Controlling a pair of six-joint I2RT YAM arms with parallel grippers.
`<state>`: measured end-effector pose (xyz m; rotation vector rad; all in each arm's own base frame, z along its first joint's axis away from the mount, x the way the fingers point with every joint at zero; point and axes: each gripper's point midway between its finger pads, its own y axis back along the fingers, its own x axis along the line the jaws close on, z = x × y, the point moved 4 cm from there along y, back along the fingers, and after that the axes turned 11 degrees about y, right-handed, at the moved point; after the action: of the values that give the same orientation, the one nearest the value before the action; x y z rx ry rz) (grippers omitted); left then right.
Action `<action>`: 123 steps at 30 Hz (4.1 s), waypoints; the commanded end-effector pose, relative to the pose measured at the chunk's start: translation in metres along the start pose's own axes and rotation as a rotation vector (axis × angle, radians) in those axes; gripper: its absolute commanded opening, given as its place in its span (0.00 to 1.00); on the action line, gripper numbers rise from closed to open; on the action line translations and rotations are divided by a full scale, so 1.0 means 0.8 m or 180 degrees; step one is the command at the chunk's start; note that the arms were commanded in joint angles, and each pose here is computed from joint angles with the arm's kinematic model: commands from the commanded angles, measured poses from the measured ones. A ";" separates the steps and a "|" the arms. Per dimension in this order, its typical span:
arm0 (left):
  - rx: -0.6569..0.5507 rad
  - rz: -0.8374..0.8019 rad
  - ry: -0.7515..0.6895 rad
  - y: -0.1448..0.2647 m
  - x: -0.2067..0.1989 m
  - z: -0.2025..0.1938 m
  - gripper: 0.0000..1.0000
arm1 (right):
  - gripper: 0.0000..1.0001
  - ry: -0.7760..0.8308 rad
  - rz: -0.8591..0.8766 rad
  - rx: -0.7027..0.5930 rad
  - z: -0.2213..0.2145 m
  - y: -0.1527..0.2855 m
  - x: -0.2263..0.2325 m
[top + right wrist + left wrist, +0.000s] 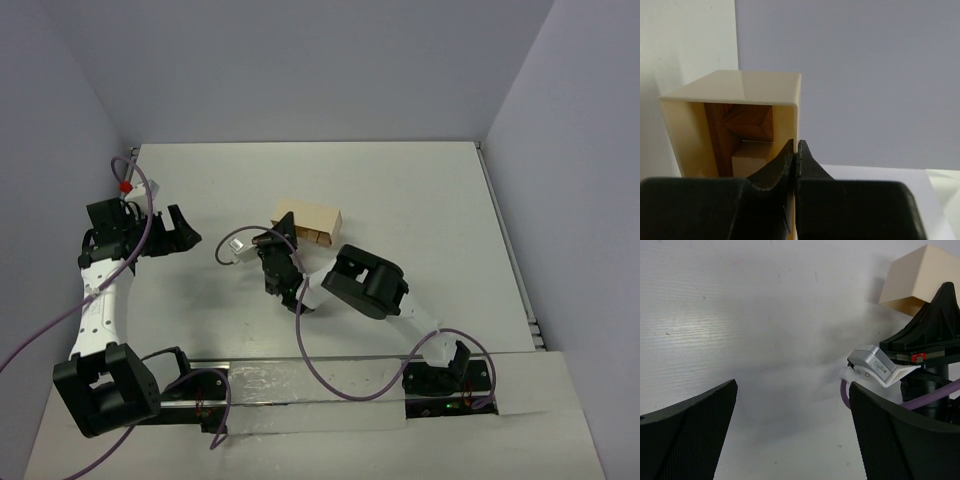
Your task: Build the wood block tower
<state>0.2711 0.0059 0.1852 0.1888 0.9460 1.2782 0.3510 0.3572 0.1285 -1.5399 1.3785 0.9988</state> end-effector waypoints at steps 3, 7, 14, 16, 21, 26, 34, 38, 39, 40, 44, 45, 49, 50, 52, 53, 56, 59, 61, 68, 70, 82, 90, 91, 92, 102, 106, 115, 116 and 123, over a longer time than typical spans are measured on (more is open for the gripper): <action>-0.0164 -0.0092 -0.0121 0.009 -0.008 0.012 0.99 | 0.00 -0.1160 -0.0761 0.0458 -0.061 0.003 -0.048; -0.0125 -0.0095 -0.0096 0.009 -0.008 0.012 0.99 | 0.00 -0.1246 -0.0775 0.0596 -0.075 -0.010 -0.051; -0.0111 -0.0076 -0.0083 0.009 -0.008 0.013 0.99 | 0.00 -0.1334 -0.0802 0.0561 -0.052 -0.007 -0.056; -0.0176 -0.0071 -0.0110 0.014 -0.009 0.014 0.99 | 0.00 -0.1355 -0.0795 0.0653 -0.051 -0.015 -0.055; -0.0232 -0.0079 -0.0146 0.018 -0.012 0.017 0.99 | 0.00 -0.1332 -0.0758 0.0505 -0.039 0.004 -0.050; -0.0248 -0.0095 -0.0153 0.015 -0.010 0.016 0.99 | 0.00 -0.1268 -0.0773 0.0406 -0.025 0.015 -0.054; -0.0259 -0.0129 -0.0159 0.018 -0.013 0.016 0.99 | 0.00 -0.1601 -0.0662 0.0900 -0.065 -0.013 -0.059; -0.0202 -0.0127 -0.0125 0.014 -0.011 0.016 0.99 | 0.00 -0.1736 -0.0587 0.0686 -0.059 0.013 -0.061; -0.0170 -0.0118 -0.0106 0.013 -0.010 0.016 0.99 | 0.00 -0.1785 -0.0473 0.0910 -0.083 -0.008 -0.048; -0.0181 -0.0125 -0.0114 0.014 -0.011 0.017 0.99 | 0.00 -0.1862 -0.0450 0.1018 -0.087 -0.018 -0.053; -0.0228 -0.0137 -0.0135 0.012 -0.010 0.016 0.99 | 0.00 -0.1850 -0.0608 0.0503 -0.045 0.031 -0.078; -0.0199 -0.0136 -0.0118 0.011 -0.010 0.016 0.99 | 0.00 -0.1848 -0.0629 0.0544 -0.051 0.026 -0.076; -0.0170 -0.0136 -0.0104 0.012 -0.011 0.016 0.99 | 0.00 -0.1805 -0.0660 0.0991 -0.083 -0.014 -0.070; -0.0185 -0.0153 -0.0116 0.014 -0.013 0.016 0.99 | 0.00 -0.1734 -0.0635 0.0966 -0.082 -0.010 -0.063; -0.0225 -0.0148 -0.0126 0.012 -0.010 0.016 0.99 | 0.00 -0.1773 -0.0707 0.0496 -0.051 0.030 -0.085; -0.0202 -0.0130 -0.0108 0.010 -0.009 0.017 0.99 | 0.00 -0.1834 -0.0725 0.0471 -0.054 0.029 -0.091; -0.0181 -0.0143 -0.0076 0.011 -0.011 0.019 0.99 | 0.00 -0.1820 -0.0691 0.1152 -0.104 -0.035 -0.069; -0.0231 -0.0188 -0.0075 0.010 -0.013 0.021 0.99 | 0.00 -0.1884 -0.0796 0.0838 -0.081 -0.003 -0.096; -0.0186 -0.0177 -0.0061 0.009 -0.012 0.021 0.99 | 0.00 -0.1928 -0.0792 0.0657 -0.071 0.013 -0.098; -0.0176 -0.0155 -0.0078 0.007 -0.009 0.016 0.99 | 0.00 -0.1980 -0.0753 0.0608 -0.071 0.020 -0.099; -0.0156 -0.0143 -0.0074 0.008 -0.009 0.019 0.99 | 0.00 -0.1990 -0.0689 0.1015 -0.101 -0.017 -0.082; -0.0194 -0.0156 -0.0103 0.007 -0.008 0.015 0.99 | 0.00 -0.1992 -0.0781 0.0816 -0.094 0.008 -0.097; -0.0173 -0.0161 -0.0102 0.007 -0.008 0.015 0.99 | 0.00 -0.2624 -0.0396 0.1354 -0.180 -0.040 -0.106; -0.0171 -0.0163 -0.0107 0.007 -0.008 0.016 0.99 | 0.00 -0.2792 -0.0294 0.1318 -0.183 -0.040 -0.107; -0.0162 -0.0170 -0.0103 0.007 -0.009 0.017 0.99 | 0.00 -0.2530 0.0052 0.1259 -0.181 -0.040 -0.097; -0.0175 -0.0211 -0.0123 0.005 -0.011 0.020 0.99 | 0.00 -0.3360 0.2093 0.0623 -0.211 -0.013 -0.053; -0.0169 -0.0235 -0.0125 0.005 -0.012 0.020 0.99 | 0.00 -0.3581 0.2719 0.0507 -0.234 -0.001 -0.030; -0.0142 -0.0342 -0.0165 0.004 -0.016 0.017 0.99 | 0.00 -0.3773 0.3084 0.1011 -0.368 -0.023 0.044; -0.0134 -0.0345 -0.0207 0.003 -0.015 0.016 0.99 | 0.00 -0.3777 0.3104 0.1103 -0.388 -0.028 0.056; -0.0107 -0.0354 -0.0213 -0.002 -0.012 0.012 0.99 | 0.00 -0.4082 0.3303 0.1718 -0.510 -0.051 0.112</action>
<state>0.2720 0.0013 0.1889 0.1694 0.9264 1.2085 0.4005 -0.0199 0.1830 0.3626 1.1944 1.5476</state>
